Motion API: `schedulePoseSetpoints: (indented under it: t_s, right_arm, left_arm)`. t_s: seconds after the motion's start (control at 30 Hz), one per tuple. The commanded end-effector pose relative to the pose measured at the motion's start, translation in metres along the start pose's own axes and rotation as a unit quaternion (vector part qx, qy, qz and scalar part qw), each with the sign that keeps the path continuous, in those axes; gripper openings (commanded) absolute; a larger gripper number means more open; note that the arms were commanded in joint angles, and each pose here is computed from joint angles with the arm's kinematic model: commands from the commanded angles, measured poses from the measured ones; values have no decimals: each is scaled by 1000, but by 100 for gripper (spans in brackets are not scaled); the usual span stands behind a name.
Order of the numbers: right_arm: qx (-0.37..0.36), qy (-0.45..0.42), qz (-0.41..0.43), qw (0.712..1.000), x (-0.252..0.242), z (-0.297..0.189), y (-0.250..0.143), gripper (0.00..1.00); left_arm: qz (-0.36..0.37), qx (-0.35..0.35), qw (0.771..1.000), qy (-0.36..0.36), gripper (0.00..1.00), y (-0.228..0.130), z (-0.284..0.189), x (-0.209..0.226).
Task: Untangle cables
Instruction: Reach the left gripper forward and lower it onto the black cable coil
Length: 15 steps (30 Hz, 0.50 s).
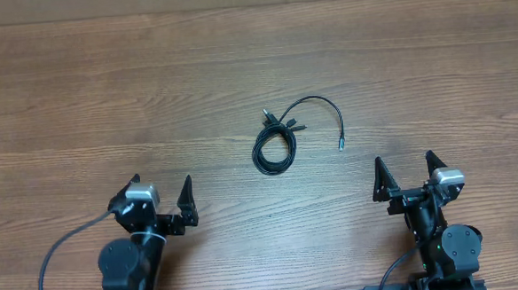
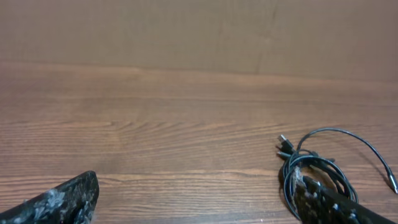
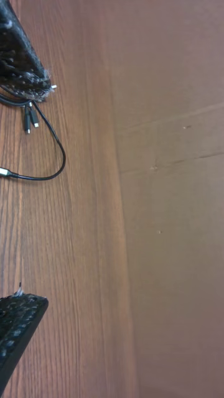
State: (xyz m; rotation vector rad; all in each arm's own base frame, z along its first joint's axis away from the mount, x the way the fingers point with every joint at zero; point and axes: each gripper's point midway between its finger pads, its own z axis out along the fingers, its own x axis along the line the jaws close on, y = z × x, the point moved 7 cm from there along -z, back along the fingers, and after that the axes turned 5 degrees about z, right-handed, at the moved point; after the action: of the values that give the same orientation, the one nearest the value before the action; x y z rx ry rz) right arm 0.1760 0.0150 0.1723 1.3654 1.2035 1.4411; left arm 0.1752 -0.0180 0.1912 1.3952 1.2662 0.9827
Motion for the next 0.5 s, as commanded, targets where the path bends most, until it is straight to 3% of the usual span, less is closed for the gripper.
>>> schedulePoseSetpoints:
  t_s: [0.0,0.47]
  right_arm:
    - [1,-4,0,1000,-1,1,-3,100]
    - [1,-4,0,1000,-1,1,-3,100]
  left_arm:
    - [-3,22,1000,8,100,19,5,2]
    - [-33,181,979,-87,100,75,66,-14]
